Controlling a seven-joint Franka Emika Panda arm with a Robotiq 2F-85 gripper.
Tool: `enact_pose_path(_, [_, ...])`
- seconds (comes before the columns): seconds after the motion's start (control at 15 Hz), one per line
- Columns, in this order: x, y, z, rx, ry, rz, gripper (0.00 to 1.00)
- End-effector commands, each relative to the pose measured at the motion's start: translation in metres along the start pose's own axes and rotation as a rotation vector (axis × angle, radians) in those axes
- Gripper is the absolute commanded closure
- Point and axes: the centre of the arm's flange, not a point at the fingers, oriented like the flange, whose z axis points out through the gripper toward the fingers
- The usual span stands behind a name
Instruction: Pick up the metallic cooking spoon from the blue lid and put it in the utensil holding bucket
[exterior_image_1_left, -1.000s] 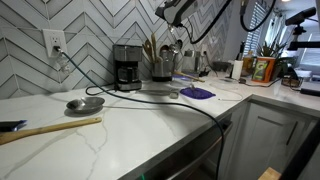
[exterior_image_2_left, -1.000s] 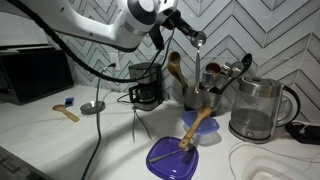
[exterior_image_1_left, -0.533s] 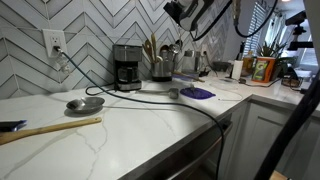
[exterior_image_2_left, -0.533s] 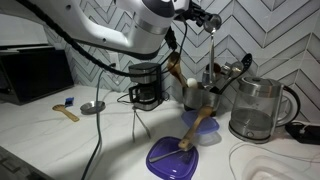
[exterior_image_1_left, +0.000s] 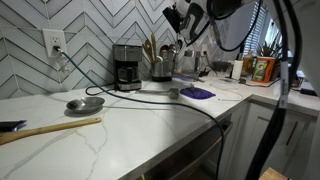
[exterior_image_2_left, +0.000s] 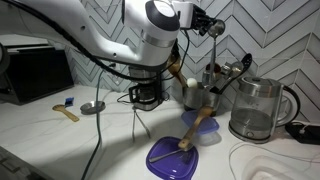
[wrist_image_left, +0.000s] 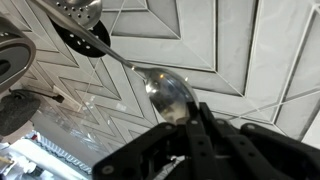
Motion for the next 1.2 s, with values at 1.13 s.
enact_pose_path(1.13, [-0.090,0.059,0.016,-0.027,0.130,0.100,0.99])
